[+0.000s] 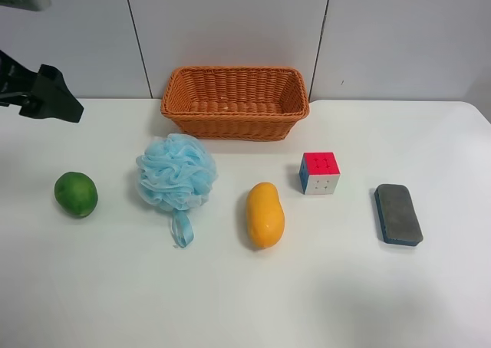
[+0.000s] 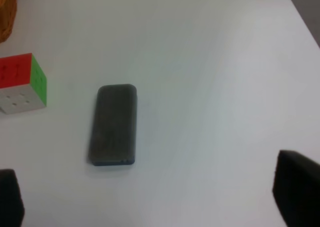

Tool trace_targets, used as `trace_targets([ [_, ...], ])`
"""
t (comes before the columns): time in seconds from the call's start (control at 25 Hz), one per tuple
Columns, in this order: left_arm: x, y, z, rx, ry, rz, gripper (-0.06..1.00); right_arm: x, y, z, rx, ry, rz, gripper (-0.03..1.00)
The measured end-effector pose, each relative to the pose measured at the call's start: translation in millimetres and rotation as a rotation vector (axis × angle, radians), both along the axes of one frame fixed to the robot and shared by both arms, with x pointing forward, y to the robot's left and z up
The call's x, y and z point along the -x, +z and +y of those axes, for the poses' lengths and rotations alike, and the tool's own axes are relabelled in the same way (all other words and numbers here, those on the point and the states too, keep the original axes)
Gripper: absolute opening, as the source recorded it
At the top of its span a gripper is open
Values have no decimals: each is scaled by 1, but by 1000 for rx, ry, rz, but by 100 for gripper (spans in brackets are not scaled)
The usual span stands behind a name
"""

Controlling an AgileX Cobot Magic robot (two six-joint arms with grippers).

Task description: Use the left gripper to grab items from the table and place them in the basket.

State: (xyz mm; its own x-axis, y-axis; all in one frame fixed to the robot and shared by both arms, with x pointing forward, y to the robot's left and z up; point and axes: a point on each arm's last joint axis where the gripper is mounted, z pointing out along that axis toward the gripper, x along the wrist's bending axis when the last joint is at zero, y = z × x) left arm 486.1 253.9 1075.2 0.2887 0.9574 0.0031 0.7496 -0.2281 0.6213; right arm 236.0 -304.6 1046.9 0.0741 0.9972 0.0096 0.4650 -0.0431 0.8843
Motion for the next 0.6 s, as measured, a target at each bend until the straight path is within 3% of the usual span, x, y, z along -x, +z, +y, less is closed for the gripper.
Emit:
trace_targets([
  [0.36,-33,-27,-10,60,-6,-5,99,0,0,0,0,0,0,99],
  [0.6,-53,-60,-13,49,-6,52,99,0,0,0,0,0,0,99],
])
